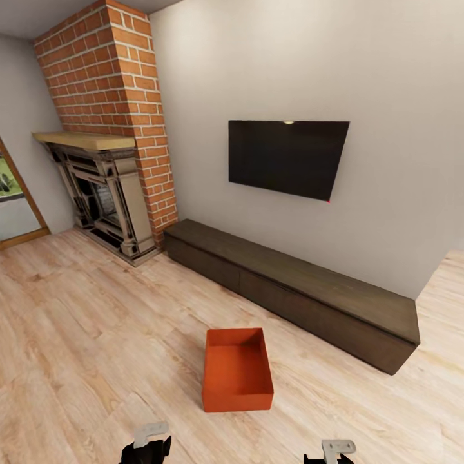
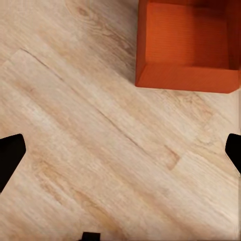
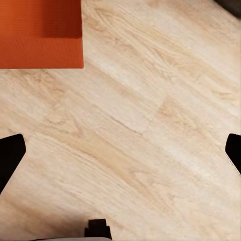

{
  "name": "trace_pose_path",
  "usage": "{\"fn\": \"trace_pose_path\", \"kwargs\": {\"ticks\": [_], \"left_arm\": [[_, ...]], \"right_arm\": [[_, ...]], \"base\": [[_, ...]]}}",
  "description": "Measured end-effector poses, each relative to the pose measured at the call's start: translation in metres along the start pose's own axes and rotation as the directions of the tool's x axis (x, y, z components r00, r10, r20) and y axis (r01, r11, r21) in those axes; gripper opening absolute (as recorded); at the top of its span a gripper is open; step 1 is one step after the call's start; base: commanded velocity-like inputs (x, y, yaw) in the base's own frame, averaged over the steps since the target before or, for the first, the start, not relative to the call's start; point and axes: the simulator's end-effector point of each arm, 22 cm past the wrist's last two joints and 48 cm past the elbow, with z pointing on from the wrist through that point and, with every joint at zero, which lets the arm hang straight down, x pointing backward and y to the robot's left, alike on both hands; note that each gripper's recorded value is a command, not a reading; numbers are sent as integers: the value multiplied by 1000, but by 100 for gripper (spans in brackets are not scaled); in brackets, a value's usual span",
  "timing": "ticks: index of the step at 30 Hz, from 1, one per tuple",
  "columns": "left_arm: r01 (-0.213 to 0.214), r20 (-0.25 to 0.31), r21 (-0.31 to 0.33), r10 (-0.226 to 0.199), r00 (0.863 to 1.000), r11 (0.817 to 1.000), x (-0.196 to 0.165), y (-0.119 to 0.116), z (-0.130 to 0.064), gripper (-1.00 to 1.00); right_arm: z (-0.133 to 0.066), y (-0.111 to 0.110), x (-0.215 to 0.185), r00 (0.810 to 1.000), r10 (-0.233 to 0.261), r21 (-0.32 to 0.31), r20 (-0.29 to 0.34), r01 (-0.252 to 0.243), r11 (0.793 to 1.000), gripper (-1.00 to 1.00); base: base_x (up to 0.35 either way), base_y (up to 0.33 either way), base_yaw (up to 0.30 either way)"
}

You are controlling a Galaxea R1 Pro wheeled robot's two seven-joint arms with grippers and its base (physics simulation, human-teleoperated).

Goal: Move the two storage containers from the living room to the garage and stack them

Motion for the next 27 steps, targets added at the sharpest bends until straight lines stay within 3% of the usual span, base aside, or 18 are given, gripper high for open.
{"fn": "trace_pose_path", "kwargs": {"ticks": [8, 27], "left_arm": [[1, 1, 0, -1, 1000, 1000, 0, 0, 0, 100], [0, 2, 0, 0, 1000, 1000, 0, 0, 0, 100]], "right_arm": [[0, 0, 0, 1000, 0, 0, 0, 0, 1000, 100], [0, 0, 0, 1000, -1, 0, 1, 1, 1000, 100]], "base": [[332, -103, 0], [332, -5, 0]]}}
